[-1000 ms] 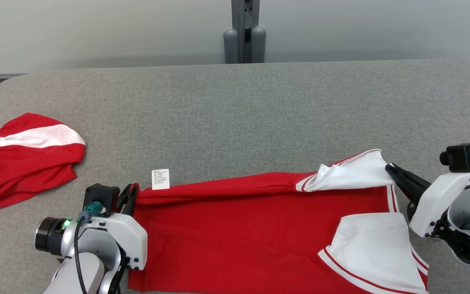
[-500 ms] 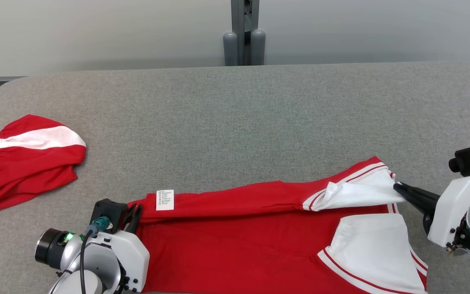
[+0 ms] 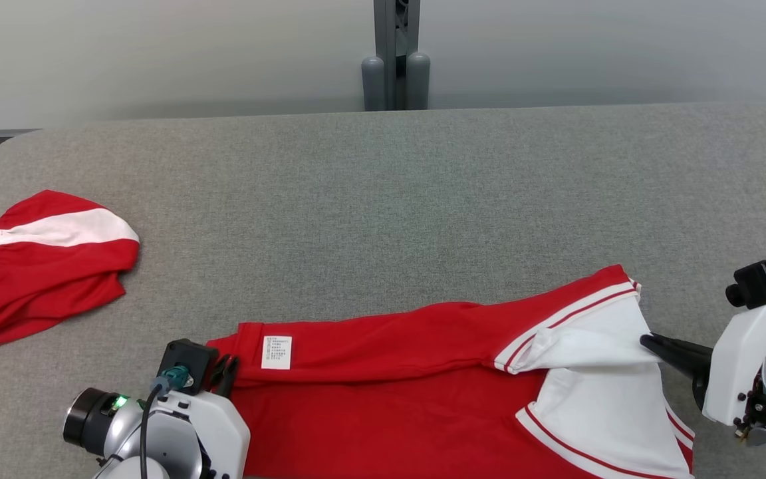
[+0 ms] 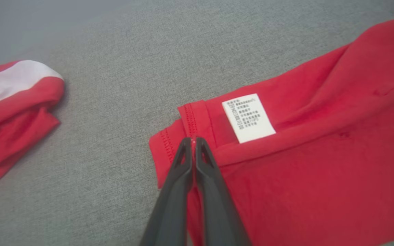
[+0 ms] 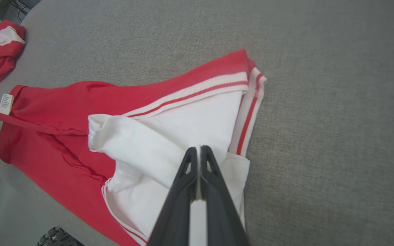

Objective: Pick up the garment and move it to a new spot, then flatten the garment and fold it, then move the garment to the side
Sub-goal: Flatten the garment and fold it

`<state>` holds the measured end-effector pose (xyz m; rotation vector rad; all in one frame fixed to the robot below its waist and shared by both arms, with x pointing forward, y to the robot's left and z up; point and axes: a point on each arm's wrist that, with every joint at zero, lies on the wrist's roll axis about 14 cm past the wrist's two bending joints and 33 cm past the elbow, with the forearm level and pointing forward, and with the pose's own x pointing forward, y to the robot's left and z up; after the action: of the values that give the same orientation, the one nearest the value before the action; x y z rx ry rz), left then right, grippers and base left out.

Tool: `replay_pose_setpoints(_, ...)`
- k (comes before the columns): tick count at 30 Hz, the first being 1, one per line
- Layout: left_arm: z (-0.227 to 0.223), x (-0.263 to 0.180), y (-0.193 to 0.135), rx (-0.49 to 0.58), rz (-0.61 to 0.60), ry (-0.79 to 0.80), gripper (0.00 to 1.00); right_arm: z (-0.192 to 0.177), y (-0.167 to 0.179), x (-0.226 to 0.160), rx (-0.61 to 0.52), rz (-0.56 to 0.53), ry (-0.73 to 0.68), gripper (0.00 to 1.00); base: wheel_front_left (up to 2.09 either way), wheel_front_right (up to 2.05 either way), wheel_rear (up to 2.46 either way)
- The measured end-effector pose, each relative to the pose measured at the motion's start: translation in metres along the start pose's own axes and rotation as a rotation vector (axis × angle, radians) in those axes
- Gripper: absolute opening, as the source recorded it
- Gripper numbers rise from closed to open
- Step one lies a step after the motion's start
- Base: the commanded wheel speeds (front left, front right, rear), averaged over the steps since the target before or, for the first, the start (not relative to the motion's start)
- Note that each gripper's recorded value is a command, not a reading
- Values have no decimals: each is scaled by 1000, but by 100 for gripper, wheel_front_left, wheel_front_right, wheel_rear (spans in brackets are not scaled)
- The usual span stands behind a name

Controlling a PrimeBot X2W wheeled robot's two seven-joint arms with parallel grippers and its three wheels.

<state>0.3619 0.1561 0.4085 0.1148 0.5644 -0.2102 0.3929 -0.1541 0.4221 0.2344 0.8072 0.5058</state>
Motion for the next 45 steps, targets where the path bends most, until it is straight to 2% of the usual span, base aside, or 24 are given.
replay_pose_setpoints(1,-1,0,-1,-2,-4,7,0,-1,-1,0,10,-2,6,100,0,0,0)
replay_pose_setpoints(2,-1,-1,-2,-6,-7,10,34,-2,-2,-1,21,-4,12,100,0,0,0)
replay_pose_setpoints(3,-2,-1,-2,-4,-7,15,49,-6,-1,-1,32,-3,25,100,0,0,0)
replay_pose_setpoints(4,-3,-1,-1,-2,-5,18,74,-12,0,0,48,1,48,100,0,0,0)
replay_pose_setpoints(6,-6,-3,1,0,3,28,96,-23,1,-1,70,6,93,100,0,0,0)
replay_pose_setpoints(7,-7,-4,1,1,5,30,100,-26,0,-3,78,3,109,100,0,0,0)
replay_pose_setpoints(12,-4,-7,3,0,23,15,100,-44,-6,-14,124,-17,177,100,0,0,0)
replay_pose_setpoints(17,4,-13,9,-18,58,-25,100,-24,-8,-22,119,-36,101,100,0,0,0)
replay_pose_setpoints(20,19,-15,17,-44,92,-91,100,4,-8,-25,89,-53,-30,100,0,0,0)
replay_pose_setpoints(26,58,-17,24,-113,149,-278,100,68,6,-35,-55,-79,-367,100,0,0,0)
replay_pose_setpoints(31,81,-21,26,-175,177,-442,100,95,16,-45,-175,-115,-599,100,0,0,0)
replay_pose_setpoints(38,90,-21,20,-250,190,-573,100,83,14,-47,-208,-181,-772,100,0,0,0)
replay_pose_setpoints(45,101,-33,18,-262,212,-653,100,52,8,-38,-170,-238,-770,100,0,0,0)
